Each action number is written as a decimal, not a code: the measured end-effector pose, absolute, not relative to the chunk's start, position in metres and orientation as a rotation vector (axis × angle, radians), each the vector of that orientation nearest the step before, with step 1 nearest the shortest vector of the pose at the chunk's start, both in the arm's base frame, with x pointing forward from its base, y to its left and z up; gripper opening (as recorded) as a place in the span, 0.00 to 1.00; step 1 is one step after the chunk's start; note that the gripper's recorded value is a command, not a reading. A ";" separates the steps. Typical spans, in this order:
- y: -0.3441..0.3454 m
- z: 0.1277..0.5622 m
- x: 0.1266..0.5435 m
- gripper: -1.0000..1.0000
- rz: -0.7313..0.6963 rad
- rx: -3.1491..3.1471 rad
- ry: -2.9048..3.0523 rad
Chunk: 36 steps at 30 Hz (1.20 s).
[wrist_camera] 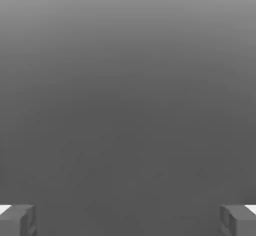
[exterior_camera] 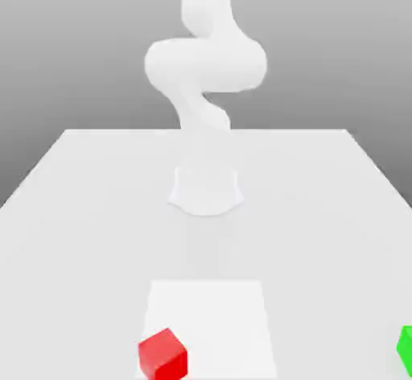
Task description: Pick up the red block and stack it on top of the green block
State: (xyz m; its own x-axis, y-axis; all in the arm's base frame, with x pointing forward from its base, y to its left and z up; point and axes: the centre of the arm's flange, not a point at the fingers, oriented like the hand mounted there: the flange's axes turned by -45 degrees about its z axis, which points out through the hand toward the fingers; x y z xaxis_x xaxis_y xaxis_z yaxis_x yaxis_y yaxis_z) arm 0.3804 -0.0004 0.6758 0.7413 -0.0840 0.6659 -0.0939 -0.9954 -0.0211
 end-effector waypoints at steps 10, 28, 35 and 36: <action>-0.025 0.507 0.480 0.50 0.688 2.934 -0.642; -0.061 0.194 0.492 0.50 0.011 2.805 -1.416; -0.060 0.153 0.490 0.00 0.004 2.802 -1.424; -0.060 0.154 0.491 0.00 0.006 2.802 -1.424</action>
